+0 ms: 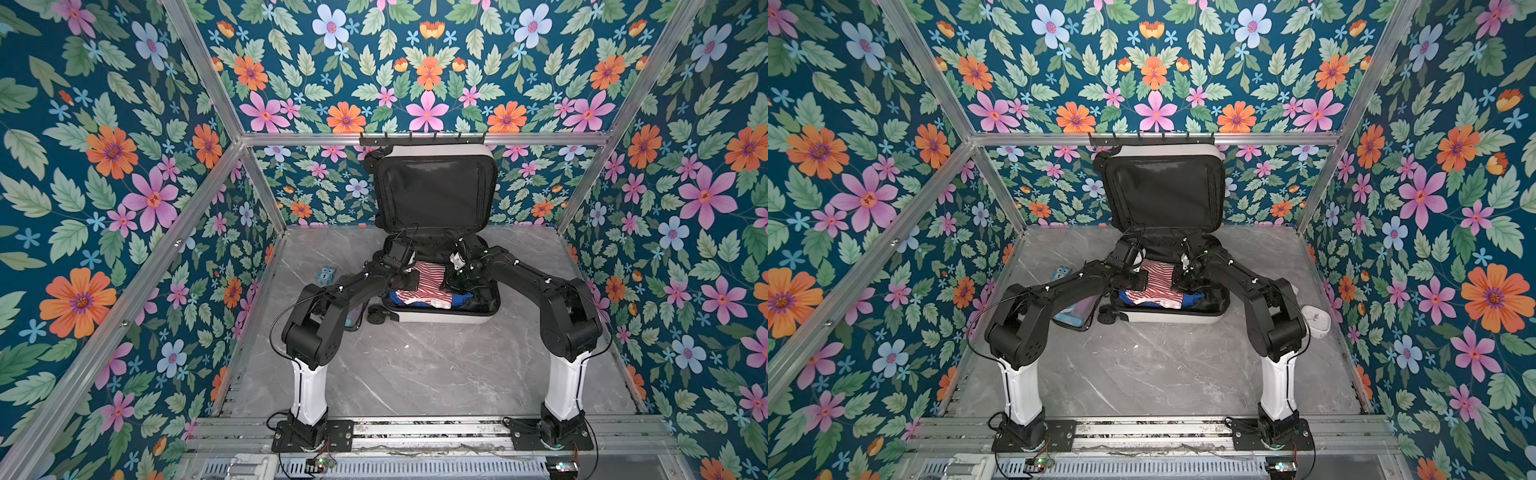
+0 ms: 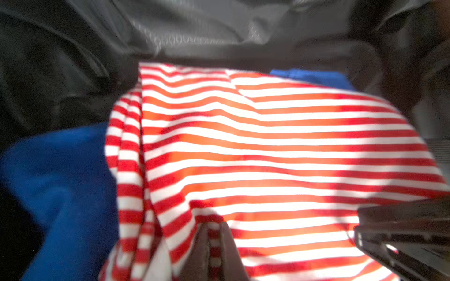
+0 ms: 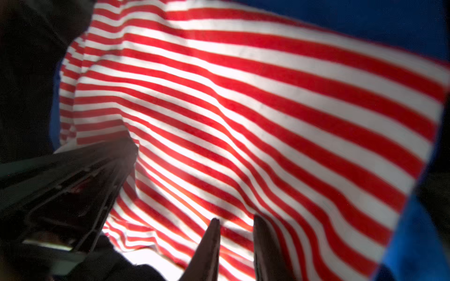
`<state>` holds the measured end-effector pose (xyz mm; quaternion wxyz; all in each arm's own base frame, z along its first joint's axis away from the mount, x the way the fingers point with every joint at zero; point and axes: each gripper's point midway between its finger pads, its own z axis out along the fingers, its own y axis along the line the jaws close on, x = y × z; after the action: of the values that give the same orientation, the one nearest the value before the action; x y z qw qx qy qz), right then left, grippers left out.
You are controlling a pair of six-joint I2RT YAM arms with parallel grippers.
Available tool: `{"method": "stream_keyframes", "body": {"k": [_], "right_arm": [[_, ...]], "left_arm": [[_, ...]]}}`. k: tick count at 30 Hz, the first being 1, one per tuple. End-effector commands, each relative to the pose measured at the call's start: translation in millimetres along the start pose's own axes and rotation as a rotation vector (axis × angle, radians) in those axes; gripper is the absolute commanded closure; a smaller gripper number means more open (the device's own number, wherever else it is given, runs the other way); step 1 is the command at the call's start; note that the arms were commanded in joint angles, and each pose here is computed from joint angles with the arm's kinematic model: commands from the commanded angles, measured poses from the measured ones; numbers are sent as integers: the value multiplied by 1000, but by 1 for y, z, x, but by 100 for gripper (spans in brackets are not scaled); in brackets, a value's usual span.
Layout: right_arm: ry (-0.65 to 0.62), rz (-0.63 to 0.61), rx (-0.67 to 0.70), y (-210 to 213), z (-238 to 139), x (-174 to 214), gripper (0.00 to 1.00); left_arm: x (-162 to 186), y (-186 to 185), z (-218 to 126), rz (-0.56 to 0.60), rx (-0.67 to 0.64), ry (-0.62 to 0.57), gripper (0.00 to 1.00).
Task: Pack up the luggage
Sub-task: 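Lower the striped shirt onto the blue T-shirt and open both grippers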
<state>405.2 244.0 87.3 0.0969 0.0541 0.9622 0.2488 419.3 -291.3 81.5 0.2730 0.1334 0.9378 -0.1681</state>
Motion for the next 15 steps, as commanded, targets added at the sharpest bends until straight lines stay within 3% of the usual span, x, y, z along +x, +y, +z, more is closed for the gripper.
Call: {"method": "stream_keyframes", "body": {"k": [1, 7, 15], "right_arm": [[-1, 14, 27, -8, 6, 0, 73], [-19, 8, 17, -3, -2, -3, 72], [-126, -59, -56, 31, -58, -16, 48]], "left_arm": [[5, 3, 5, -21, -11, 12, 89], [-10, 0, -9, -18, -13, -31, 86], [-65, -13, -93, -5, -14, -204, 62]]}}
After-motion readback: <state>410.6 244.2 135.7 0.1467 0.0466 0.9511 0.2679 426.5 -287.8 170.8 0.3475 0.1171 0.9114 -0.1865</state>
